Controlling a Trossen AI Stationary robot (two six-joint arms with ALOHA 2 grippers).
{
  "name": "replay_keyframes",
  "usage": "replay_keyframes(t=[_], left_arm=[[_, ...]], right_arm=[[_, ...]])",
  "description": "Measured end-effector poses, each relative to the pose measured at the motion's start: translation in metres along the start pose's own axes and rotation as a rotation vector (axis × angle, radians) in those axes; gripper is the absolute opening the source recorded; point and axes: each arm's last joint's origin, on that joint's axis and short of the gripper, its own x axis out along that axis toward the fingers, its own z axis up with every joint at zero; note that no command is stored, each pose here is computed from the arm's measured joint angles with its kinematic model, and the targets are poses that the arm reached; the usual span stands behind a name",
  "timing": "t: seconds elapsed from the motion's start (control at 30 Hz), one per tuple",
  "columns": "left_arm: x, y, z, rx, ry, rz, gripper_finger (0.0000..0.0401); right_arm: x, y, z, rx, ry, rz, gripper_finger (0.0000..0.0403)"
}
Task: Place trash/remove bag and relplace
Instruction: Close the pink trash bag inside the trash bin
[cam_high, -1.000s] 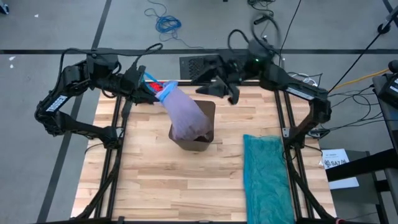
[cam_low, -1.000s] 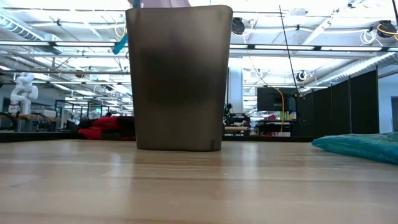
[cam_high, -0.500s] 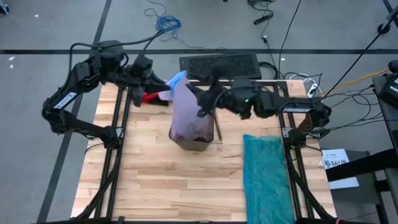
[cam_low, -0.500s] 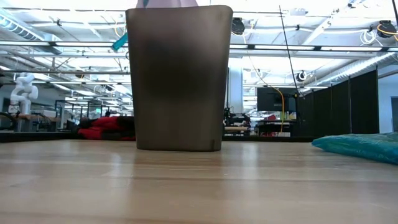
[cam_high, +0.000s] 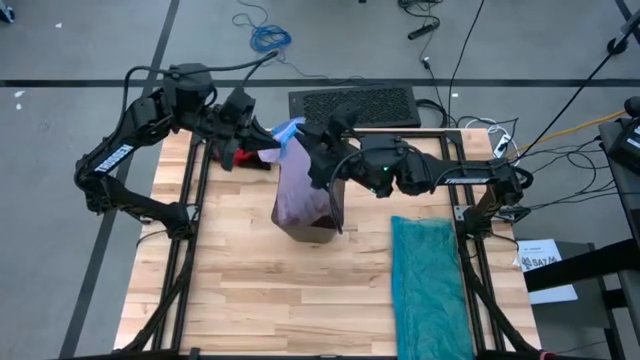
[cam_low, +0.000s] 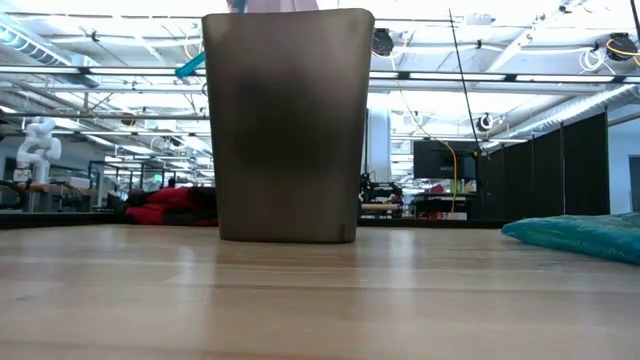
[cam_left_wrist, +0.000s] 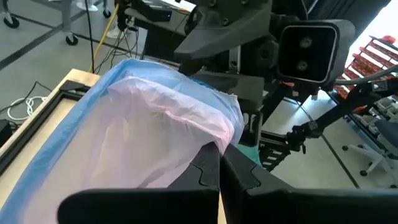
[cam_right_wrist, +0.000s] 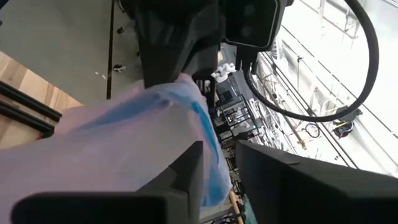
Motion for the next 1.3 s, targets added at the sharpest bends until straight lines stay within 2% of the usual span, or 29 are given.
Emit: replay_keyframes(t=[0.43,0.73,0.97,1.3], left_arm=[[0.005,0.008,0.002,-0.005,-0.005,0.016,0.0001],[0.004,0.014,0.004,-0.009,-0.017,0.044,0.0001],[-0.001,0.021,0.003,-0.006,-0.016,0.079,0.0001],[-0.001,0.028,-0.002,0.012,0.035,0.106,0.0001]], right_arm=[[0.002,0.010,0.002,-0.023,-0.030,0.056,0.0004],[0.001,0.011,0.001,0.036,0.056,0.020,0.0000],[-0.006,0.015,0.008,0.058,0.041,0.026,0.0000],[-0.019,-0.009,0.010,0.271,-0.005,-0.027,0.0000]])
